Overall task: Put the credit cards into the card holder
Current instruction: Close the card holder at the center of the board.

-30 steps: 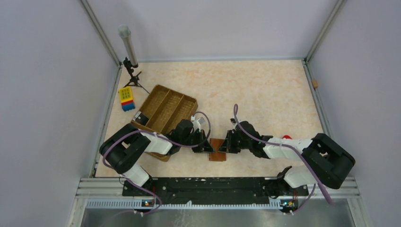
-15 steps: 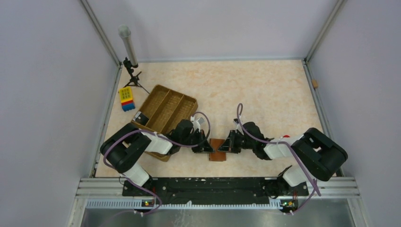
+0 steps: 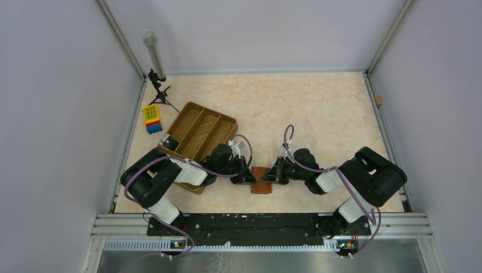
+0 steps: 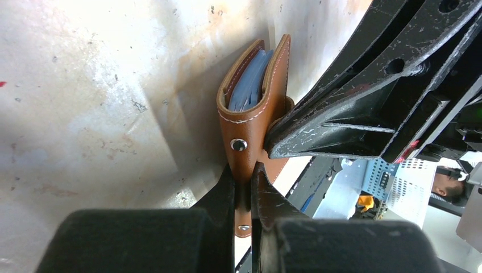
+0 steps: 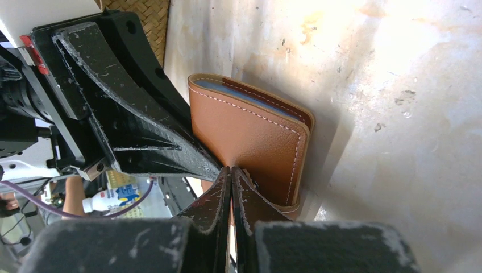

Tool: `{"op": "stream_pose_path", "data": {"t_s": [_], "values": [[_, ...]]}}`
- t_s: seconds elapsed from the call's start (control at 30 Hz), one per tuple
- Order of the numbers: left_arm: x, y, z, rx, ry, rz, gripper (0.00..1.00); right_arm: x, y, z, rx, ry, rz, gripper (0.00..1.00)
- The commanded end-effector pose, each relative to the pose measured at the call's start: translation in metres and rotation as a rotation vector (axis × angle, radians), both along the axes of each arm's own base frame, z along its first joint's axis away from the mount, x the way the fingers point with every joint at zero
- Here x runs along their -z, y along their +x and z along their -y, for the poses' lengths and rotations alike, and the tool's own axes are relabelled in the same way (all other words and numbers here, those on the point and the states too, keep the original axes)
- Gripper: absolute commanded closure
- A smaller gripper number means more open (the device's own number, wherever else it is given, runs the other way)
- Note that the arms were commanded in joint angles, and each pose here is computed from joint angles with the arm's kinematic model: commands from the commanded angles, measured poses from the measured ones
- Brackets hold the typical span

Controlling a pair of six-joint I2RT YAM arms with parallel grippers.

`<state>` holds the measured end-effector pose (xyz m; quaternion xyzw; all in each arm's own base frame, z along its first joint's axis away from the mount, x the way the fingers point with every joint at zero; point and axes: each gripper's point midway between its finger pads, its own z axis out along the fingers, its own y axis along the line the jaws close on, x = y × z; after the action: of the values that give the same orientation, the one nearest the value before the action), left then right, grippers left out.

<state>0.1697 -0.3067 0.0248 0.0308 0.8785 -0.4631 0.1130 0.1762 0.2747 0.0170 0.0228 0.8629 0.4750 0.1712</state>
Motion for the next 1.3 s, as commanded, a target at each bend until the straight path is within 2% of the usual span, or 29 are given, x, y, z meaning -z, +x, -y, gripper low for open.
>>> {"op": "stream_pose_path", "data": {"t_s": [0.0,0.2,0.27,0.53,0.7,0.8,0.97,1.27], "values": [[0.074,-0.016,-0.059,-0.090,0.332,-0.074,1.00,0.119,-0.042,0.109,0.172,-0.536,-0.231,1.00],[0.070,-0.013,-0.061,-0.111,0.324,-0.069,1.00,0.123,-0.043,0.108,0.163,-0.536,-0.243,1.00],[0.064,-0.010,-0.058,-0.114,0.305,-0.053,0.96,0.124,-0.044,0.106,0.157,-0.534,-0.246,1.00],[0.017,0.009,-0.048,-0.097,0.271,0.050,0.58,0.127,-0.045,0.105,0.155,-0.524,-0.256,1.00],[-0.006,0.019,-0.059,-0.111,0.337,0.106,0.44,0.131,-0.048,0.102,0.147,-0.515,-0.272,1.00],[-0.027,0.027,-0.064,-0.133,0.317,0.129,0.39,0.132,-0.049,0.099,0.144,-0.503,-0.279,1.00],[-0.069,0.049,-0.081,-0.193,0.252,0.167,0.38,0.131,-0.050,0.097,0.139,-0.492,-0.277,1.00],[-0.122,0.081,-0.139,-0.296,0.324,0.301,0.32,0.138,-0.048,0.095,0.133,-0.501,-0.288,1.00]]}}
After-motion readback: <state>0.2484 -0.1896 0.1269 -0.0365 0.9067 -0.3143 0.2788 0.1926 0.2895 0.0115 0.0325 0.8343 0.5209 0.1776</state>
